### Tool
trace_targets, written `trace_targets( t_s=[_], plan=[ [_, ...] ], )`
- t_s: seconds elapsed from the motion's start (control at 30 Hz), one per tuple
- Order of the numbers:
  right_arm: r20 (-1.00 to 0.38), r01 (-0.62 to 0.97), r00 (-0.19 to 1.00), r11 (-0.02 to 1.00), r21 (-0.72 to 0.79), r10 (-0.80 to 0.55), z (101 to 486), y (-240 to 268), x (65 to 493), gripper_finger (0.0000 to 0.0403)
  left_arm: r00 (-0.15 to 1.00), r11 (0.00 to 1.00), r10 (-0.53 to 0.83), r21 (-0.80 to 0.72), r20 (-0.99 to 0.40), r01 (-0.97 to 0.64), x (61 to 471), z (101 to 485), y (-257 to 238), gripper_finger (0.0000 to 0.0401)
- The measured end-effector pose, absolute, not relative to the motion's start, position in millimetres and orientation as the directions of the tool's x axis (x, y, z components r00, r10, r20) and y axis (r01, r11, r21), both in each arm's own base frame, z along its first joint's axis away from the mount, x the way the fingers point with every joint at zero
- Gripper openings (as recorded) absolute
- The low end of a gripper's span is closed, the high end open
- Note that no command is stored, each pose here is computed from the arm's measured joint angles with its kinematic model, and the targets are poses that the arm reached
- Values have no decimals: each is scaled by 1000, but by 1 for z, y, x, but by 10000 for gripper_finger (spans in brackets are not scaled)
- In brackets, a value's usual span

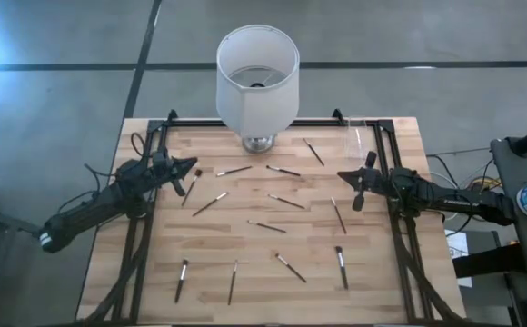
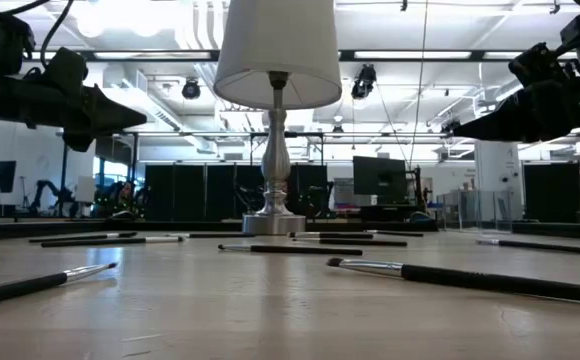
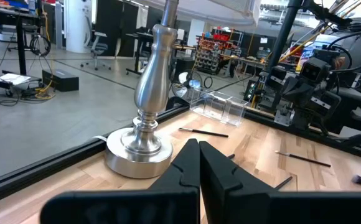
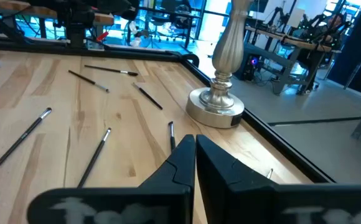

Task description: Put items in baskets/containers

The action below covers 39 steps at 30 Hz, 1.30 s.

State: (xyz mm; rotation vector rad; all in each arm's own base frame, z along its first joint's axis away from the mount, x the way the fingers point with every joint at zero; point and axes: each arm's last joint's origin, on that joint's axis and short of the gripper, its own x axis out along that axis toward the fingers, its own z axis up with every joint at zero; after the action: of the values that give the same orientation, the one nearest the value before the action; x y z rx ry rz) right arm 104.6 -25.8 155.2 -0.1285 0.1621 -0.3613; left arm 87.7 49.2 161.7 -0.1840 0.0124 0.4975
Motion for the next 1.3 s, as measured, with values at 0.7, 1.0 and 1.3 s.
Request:
trace_targets(
  t_s=[0.7,1.0,1.3],
  plan=[
    [-134,341,923,928,-154,-361,155,-26,105,9,879,862,474,-173,-57,-476,88,162,49,0],
    [-135,341,923,928,-154,-361,155,-26,105,9,879,863,473,-173,-57,-475,88,162,49,0],
    [-39,355,931,925,-137,-363,164,-26,105,9,878,863,476,-165,-54,-478,88,162,49,0]
  ],
)
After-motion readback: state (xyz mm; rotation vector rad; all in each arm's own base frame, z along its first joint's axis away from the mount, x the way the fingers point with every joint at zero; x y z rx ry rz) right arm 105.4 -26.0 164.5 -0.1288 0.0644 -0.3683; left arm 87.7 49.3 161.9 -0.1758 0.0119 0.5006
